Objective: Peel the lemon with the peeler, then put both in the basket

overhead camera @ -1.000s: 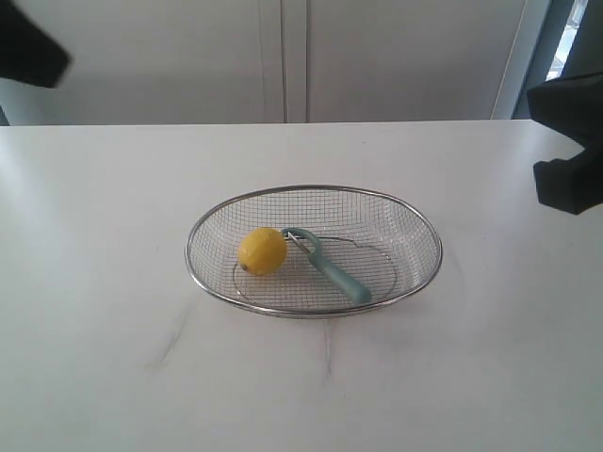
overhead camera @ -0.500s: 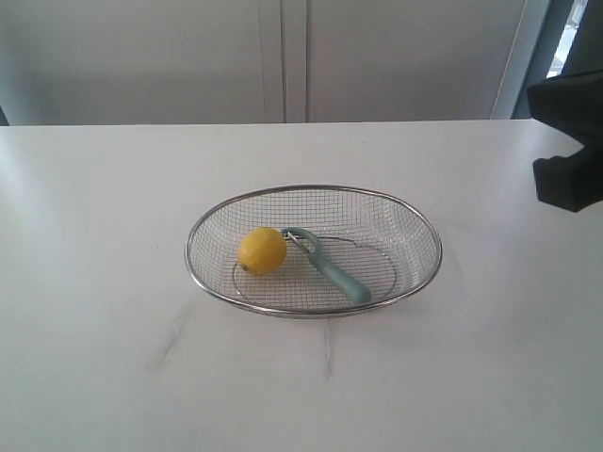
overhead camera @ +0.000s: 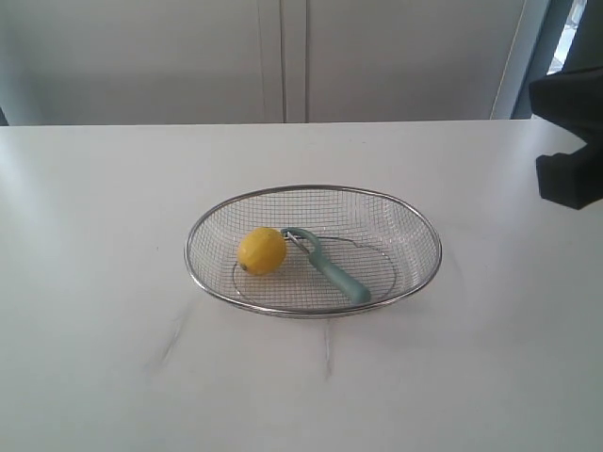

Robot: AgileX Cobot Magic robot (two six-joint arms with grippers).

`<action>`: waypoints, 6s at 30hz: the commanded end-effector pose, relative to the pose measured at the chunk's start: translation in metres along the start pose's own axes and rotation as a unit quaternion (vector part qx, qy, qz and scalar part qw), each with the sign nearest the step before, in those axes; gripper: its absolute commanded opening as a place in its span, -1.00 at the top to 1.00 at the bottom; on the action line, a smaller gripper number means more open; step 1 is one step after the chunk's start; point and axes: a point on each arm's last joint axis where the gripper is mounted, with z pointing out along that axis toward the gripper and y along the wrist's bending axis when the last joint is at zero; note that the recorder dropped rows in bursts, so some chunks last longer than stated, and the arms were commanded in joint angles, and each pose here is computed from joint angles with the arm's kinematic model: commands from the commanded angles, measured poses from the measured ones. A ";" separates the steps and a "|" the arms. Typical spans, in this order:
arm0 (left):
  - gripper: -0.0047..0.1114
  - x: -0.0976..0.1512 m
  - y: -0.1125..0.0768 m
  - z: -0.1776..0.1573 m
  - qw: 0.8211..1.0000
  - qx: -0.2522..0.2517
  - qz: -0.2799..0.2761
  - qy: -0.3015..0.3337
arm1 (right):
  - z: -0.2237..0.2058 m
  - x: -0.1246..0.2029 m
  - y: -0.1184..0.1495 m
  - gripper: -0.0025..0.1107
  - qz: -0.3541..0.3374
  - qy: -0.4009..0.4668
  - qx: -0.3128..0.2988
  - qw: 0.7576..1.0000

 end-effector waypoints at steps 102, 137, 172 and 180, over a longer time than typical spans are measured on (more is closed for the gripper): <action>0.92 0.126 -0.008 0.082 0.965 -0.078 -0.170 -0.182 | -0.001 0.001 0.000 0.86 0.002 -0.004 0.002 1.000; 0.92 0.131 0.006 0.078 0.949 -0.198 -0.181 -0.166 | -0.023 -0.002 -0.005 0.86 0.014 -0.037 0.017 0.999; 0.92 0.131 0.006 0.078 0.949 -0.198 -0.181 -0.167 | -0.096 0.132 0.005 0.86 0.072 -0.102 0.284 0.951; 0.92 0.131 0.006 0.078 0.949 -0.198 -0.181 -0.167 | -0.061 0.186 0.007 0.86 0.094 -0.011 0.263 0.960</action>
